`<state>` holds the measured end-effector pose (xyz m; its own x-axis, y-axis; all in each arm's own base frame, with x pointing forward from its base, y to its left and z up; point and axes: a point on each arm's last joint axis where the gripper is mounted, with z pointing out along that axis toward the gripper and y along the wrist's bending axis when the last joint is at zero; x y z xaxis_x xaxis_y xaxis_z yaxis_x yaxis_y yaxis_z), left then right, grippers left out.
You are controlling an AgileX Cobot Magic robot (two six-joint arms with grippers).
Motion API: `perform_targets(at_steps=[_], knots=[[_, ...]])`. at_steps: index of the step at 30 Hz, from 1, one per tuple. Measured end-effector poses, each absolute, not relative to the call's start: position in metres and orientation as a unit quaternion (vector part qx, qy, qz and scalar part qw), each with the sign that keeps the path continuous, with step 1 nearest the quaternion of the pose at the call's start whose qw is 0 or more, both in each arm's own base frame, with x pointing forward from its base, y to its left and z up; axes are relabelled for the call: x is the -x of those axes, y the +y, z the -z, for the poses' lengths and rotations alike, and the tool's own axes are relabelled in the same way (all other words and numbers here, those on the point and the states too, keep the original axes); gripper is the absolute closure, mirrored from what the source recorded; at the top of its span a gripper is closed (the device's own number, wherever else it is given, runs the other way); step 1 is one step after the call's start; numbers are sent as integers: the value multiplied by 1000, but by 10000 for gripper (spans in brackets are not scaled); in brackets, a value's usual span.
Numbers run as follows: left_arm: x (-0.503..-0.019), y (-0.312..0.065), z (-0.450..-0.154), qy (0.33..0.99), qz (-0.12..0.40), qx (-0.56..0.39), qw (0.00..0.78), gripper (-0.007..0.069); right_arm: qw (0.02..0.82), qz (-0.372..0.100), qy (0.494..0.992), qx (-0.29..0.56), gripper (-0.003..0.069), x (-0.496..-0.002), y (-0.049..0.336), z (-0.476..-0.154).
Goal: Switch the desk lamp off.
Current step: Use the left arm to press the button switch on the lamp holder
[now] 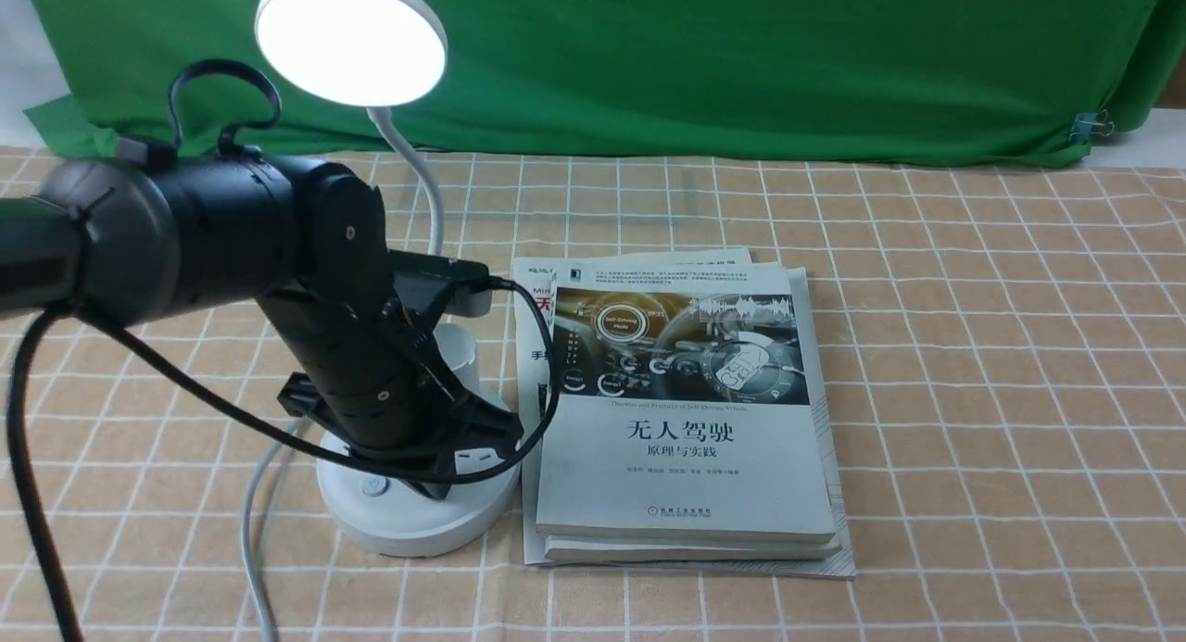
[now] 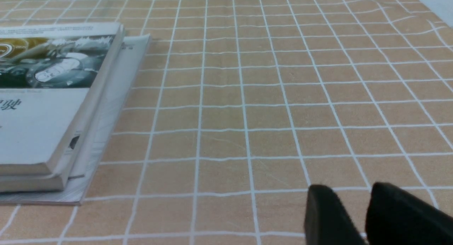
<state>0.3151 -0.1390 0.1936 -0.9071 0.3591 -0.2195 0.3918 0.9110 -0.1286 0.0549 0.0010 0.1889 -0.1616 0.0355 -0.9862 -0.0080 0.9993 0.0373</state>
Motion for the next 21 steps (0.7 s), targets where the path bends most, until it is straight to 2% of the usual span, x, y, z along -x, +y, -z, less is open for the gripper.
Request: perform_targets(at_steps=[8,16,21], knots=[[-317,-140,-194,973,85,-193,95,634,647,-17,762,-9,416,-55,1,-189],[-311,-138,-219,967,92,-195,133,634,647,-17,762,-9,416,-55,1,-189],[-314,-139,-210,969,90,-194,122,634,647,-17,762,-9,416,-55,1,-189]])
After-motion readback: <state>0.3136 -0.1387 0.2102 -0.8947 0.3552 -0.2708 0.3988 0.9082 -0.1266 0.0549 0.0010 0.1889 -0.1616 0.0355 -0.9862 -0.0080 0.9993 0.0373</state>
